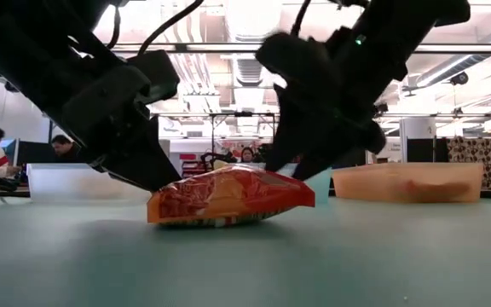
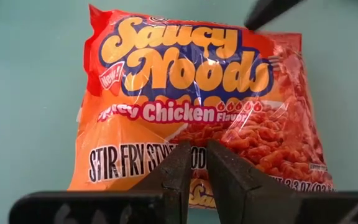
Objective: Sort Maruchan noodles
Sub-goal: Put the red noodle pack into the green bin
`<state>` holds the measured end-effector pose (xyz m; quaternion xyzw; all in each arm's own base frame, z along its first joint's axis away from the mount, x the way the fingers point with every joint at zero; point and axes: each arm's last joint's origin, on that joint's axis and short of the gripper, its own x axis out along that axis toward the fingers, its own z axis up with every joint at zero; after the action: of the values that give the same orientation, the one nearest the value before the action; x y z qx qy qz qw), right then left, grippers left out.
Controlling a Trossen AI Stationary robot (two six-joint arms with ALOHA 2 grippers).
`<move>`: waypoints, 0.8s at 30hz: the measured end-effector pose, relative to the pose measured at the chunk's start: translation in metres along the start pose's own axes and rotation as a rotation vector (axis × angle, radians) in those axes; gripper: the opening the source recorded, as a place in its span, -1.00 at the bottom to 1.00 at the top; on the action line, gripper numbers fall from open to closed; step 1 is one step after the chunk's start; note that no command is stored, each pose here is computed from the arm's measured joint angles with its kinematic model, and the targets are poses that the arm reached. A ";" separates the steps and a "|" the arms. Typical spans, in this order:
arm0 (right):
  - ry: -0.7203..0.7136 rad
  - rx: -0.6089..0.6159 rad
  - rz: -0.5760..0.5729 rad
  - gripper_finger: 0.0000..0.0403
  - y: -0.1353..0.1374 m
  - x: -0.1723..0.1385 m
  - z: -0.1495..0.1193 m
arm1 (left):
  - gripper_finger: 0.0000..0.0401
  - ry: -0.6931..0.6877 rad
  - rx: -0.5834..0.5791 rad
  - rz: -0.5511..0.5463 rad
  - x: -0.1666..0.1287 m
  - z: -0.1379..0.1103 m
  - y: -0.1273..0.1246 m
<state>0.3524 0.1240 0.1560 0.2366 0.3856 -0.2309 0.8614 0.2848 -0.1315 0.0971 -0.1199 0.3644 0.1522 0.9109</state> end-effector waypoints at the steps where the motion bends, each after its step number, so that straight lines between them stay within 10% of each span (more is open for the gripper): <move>1: 0.023 0.012 -0.007 0.13 -0.003 0.001 0.001 | -0.81 -0.002 -0.003 0.003 0.001 -0.001 0.000; 24: 0.229 -0.025 0.111 0.34 -0.023 0.004 0.027 | -0.81 0.033 -0.013 -0.033 0.000 -0.005 0.000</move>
<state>0.3563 0.0897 0.1638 0.2716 0.4707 -0.1493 0.8261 0.2819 -0.1328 0.0933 -0.1343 0.3763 0.1373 0.9064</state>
